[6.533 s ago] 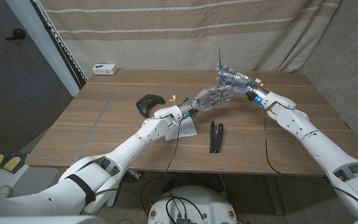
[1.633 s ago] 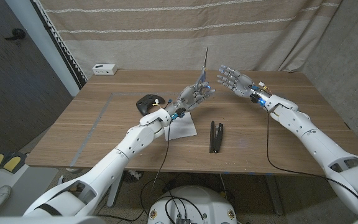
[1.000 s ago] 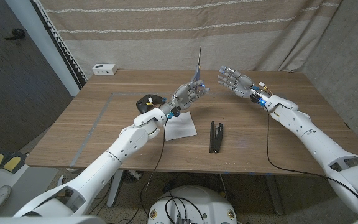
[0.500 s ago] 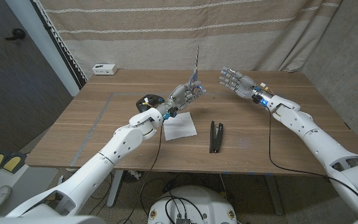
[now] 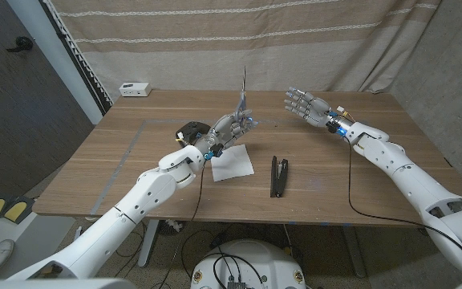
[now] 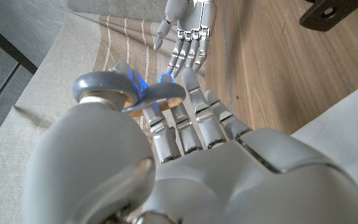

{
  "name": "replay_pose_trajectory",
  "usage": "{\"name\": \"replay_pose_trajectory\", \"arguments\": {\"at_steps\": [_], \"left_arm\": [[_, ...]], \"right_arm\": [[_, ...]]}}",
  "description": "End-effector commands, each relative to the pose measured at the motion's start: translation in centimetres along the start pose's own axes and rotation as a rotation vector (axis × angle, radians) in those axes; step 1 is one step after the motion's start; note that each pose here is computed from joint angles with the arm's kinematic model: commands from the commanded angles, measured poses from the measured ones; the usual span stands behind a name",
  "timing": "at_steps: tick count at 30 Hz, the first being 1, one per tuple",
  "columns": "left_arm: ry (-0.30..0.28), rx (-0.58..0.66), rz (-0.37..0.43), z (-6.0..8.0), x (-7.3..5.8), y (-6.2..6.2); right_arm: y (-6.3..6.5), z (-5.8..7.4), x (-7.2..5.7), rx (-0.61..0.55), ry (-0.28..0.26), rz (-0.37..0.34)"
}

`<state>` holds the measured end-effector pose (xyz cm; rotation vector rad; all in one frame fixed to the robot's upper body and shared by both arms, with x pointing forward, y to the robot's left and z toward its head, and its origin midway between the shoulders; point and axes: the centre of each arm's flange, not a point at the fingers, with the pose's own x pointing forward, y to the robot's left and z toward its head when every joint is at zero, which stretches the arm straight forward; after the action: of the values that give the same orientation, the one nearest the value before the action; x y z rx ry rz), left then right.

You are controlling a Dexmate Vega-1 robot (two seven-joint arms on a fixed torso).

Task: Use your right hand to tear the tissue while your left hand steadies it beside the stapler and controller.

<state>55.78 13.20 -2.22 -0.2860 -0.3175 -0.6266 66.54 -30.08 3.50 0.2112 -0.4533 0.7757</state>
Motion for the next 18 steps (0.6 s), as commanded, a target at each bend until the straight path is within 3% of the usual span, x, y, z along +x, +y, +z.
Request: {"name": "replay_pose_trajectory", "arguments": {"at_steps": [1,18], "left_arm": [[0.014,-0.008,0.064,-0.6,-2.0,0.7],[0.000,0.028,0.149,0.0,-4.5,1.1]], "right_arm": [[0.0,-0.2,0.4,0.002,0.019,0.013],[-0.1,-0.8,0.4,0.016,0.040,0.008]]}}
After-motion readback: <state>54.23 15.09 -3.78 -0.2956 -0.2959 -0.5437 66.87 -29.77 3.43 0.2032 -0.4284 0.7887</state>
